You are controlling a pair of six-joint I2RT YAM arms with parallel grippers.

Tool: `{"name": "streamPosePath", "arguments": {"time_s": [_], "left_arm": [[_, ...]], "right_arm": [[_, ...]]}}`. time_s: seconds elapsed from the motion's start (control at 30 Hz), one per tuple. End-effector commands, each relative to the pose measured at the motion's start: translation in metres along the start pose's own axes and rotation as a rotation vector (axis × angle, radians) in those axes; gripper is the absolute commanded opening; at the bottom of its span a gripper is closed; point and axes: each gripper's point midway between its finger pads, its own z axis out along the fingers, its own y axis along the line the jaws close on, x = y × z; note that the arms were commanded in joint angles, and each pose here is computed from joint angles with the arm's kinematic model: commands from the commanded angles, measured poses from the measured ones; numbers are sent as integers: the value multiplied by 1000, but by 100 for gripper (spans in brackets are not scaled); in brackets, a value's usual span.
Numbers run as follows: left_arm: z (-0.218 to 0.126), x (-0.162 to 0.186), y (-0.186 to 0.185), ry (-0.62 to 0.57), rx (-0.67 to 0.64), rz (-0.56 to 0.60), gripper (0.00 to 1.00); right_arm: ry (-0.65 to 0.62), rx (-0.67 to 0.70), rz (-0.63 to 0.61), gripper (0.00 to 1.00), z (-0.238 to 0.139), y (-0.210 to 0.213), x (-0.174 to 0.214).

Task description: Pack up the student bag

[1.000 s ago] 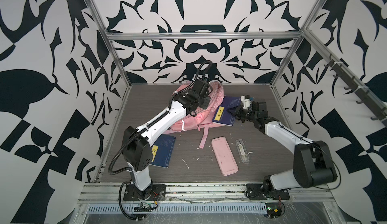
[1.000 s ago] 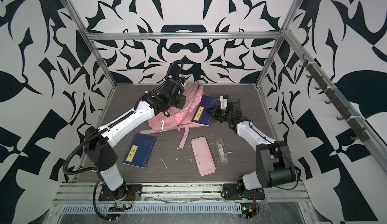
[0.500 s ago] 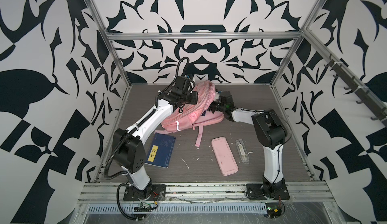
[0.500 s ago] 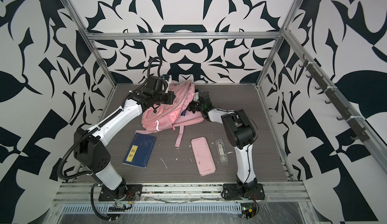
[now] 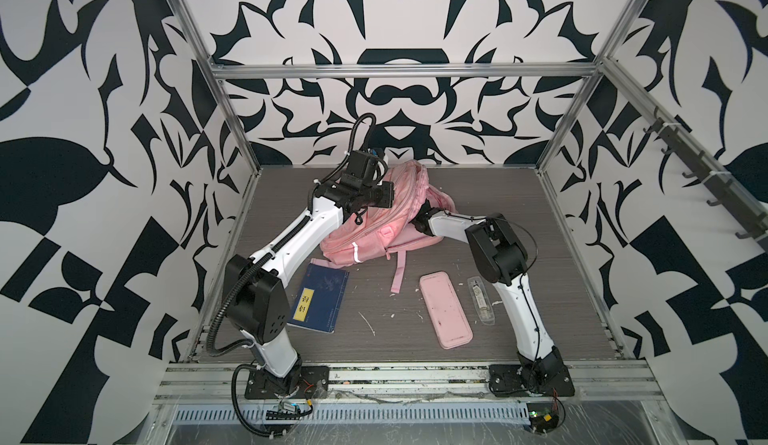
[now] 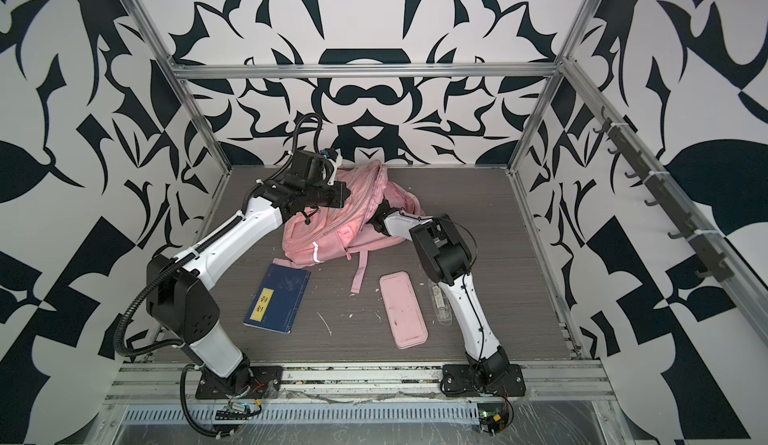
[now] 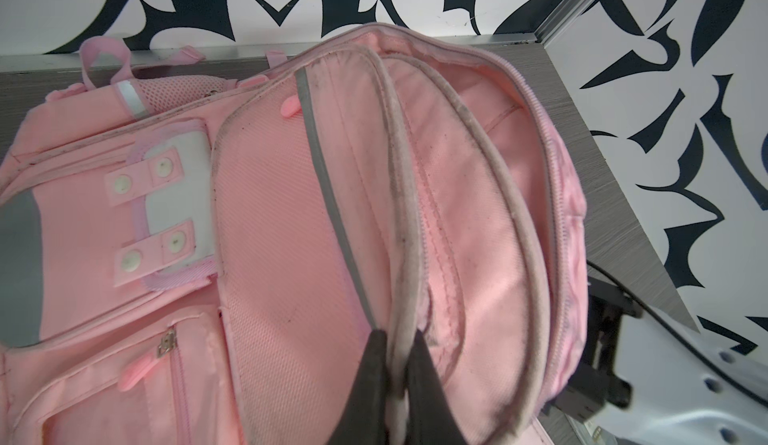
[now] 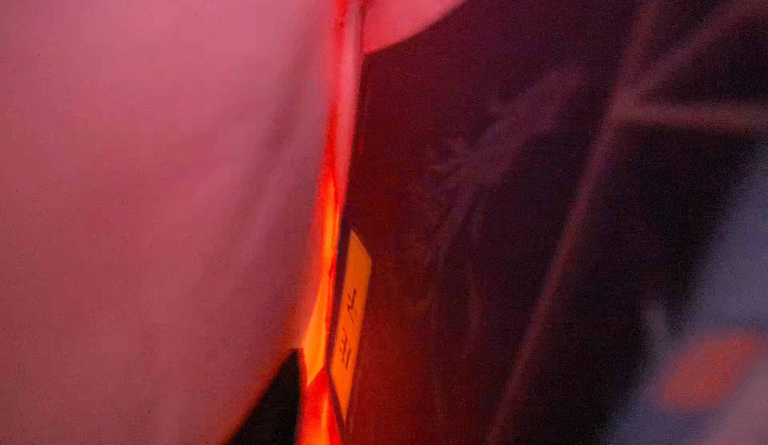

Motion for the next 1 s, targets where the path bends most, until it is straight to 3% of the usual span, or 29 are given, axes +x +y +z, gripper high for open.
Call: {"name": "streamPosePath", "arguments": {"time_s": [0.0, 0.1, 0.3, 0.57, 0.67, 0.8, 0.87, 0.97], "left_arm": [[-27, -26, -14, -104, 50, 18, 0], [-28, -27, -11, -110, 39, 28, 0], [-16, -22, 1, -96, -17, 58, 0], [25, -8, 13, -8, -46, 34, 0], [39, 0, 15, 32, -45, 12, 0], [53, 15, 17, 89, -56, -7, 0], [56, 22, 16, 111, -63, -2, 9], [58, 35, 15, 148, -80, 2, 31]], "right_arm": [[-38, 63, -158, 67, -35, 39, -15], [-55, 157, -195, 78, -54, 32, -17], [-108, 335, -188, 84, -102, 1, -18], [-217, 493, -118, 93, -186, -53, 0], [-289, 579, -159, 100, -221, -57, 12], [-404, 590, -201, 100, -258, -34, 23], [-442, 570, -194, 100, -269, -23, 29], [-464, 499, -195, 100, -274, -7, 41]]}}
